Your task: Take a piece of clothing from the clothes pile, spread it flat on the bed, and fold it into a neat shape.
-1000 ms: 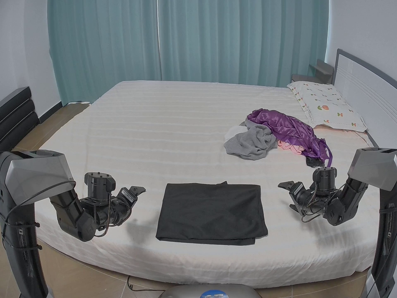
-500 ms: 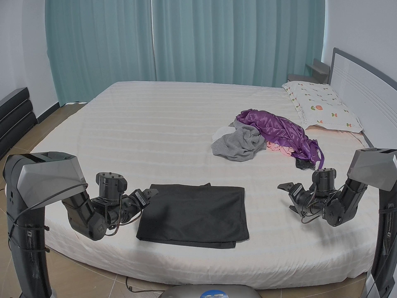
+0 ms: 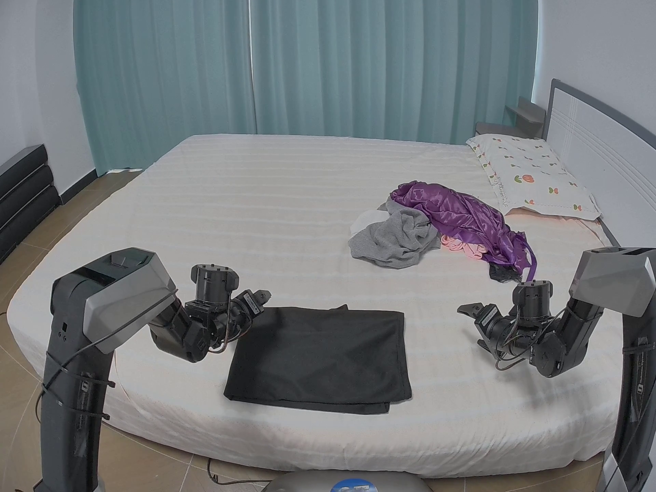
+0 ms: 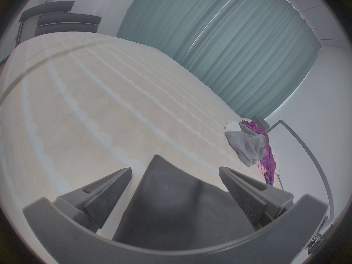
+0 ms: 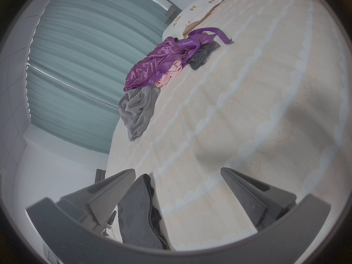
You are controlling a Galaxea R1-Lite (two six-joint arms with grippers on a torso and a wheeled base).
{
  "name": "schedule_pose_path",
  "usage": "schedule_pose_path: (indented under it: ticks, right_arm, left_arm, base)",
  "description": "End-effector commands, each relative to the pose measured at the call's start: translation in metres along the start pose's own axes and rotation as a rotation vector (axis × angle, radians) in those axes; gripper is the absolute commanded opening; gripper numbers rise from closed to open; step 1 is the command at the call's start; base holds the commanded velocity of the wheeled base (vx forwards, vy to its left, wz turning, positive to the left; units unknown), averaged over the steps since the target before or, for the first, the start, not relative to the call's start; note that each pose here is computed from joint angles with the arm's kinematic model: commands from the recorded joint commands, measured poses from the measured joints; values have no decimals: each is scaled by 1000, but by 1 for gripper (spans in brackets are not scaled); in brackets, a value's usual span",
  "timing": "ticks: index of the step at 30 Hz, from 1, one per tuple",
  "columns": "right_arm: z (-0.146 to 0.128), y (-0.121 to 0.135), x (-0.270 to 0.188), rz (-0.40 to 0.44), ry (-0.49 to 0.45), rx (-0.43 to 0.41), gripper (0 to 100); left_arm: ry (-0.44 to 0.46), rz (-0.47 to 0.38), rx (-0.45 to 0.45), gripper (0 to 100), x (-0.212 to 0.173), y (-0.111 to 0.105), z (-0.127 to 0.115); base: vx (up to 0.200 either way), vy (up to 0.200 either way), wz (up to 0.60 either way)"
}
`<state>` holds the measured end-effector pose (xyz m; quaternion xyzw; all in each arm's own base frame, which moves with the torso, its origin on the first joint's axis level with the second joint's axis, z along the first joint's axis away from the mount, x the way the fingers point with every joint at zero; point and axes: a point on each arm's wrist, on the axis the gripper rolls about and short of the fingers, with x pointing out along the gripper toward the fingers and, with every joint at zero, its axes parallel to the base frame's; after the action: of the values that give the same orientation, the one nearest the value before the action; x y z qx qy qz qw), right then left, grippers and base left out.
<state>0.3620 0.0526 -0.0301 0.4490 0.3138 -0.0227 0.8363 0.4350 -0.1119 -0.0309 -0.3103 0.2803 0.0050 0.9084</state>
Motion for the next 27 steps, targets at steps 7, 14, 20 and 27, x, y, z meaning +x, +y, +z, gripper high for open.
schedule_pose_path:
  ticks: [7, 14, 20, 27]
  right_arm:
    - [-17, 9, 12, 21, 28, -52, 100]
    - [-25, 22, 22, 31, -11, -140, 100]
    - [-35, 39, 41, 70, 6, -212, 100]
    - [-42, 72, 73, 72, 63, -254, 100]
  left_arm:
    - [21, 40, 2, 100, 27, 5, -3]
    - [33, 55, 1, 0, 28, 4, -2]
    - [-12, 80, -30, 0, 31, 5, 1]
    - [-66, 123, -55, 0, 34, 6, 1]
  base:
    - [0, 0, 0]
    - [0, 0, 0]
    - [0, 0, 0]
    - [0, 0, 0]
